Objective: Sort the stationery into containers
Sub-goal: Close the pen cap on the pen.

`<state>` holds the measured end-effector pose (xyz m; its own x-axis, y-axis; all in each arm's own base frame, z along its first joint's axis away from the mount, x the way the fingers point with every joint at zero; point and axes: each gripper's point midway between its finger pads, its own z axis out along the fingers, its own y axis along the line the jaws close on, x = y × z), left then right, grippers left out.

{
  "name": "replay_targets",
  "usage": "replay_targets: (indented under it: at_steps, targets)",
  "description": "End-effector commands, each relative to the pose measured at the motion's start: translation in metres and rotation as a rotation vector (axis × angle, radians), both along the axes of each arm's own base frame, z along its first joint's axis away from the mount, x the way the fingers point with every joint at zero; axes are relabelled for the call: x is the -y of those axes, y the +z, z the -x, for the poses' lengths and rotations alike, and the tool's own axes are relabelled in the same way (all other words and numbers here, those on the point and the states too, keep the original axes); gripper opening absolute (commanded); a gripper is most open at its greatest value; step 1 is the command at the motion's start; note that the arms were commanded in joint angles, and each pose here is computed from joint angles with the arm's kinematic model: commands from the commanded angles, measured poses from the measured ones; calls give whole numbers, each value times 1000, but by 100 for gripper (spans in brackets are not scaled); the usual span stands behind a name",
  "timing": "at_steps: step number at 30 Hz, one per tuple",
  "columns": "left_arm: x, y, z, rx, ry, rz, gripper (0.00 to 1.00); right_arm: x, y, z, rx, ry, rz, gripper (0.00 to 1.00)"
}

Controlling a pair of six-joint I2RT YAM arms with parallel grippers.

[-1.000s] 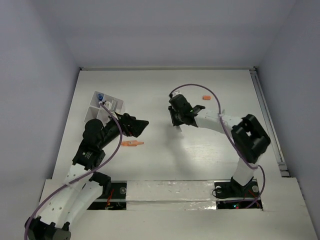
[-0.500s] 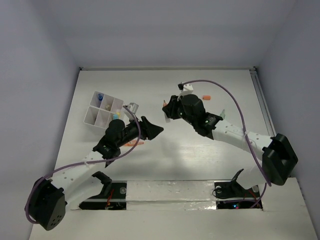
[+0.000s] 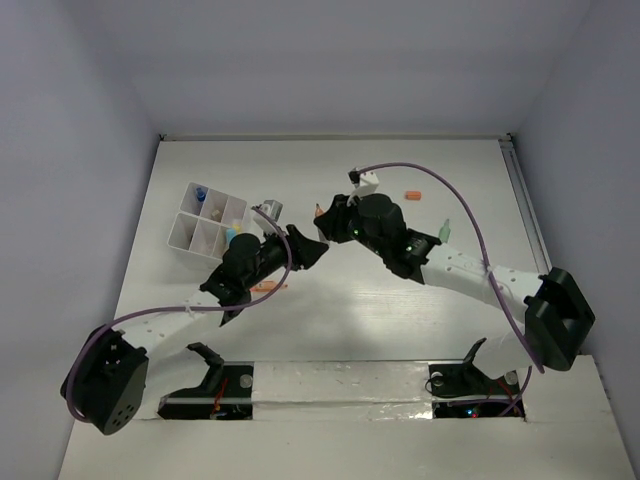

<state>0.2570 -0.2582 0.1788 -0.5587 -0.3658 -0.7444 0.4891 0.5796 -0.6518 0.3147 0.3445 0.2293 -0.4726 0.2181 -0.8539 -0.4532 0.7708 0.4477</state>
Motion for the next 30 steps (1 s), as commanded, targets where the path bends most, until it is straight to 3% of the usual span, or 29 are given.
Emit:
replay_targets:
  at_steps: [1,11,13,15,17,20,21,24,30]
  targets:
    - [8,49,-12,144,6,82,44,-11,16,7,33,27,-64,0]
    - [20,45,-17,152,-11,75,28,-23,7,15,6,68,-58,0]
    - [20,43,-18,148,-10,72,17,-23,6,15,5,68,-57,0]
    - [18,43,-20,152,5,72,0,-21,3,14,3,56,-48,0]
    - [15,43,-20,152,17,63,0,-19,1,12,-3,40,-34,0]
    - [12,42,-21,160,29,47,0,-15,2,10,4,24,-13,33]
    - [11,40,-22,163,35,39,0,-10,0,8,-7,20,-2,50]
    - [6,28,-21,149,51,13,0,4,14,7,-2,29,-33,66]
    - [0,23,-20,197,55,-45,0,84,25,-27,3,-144,-48,79]
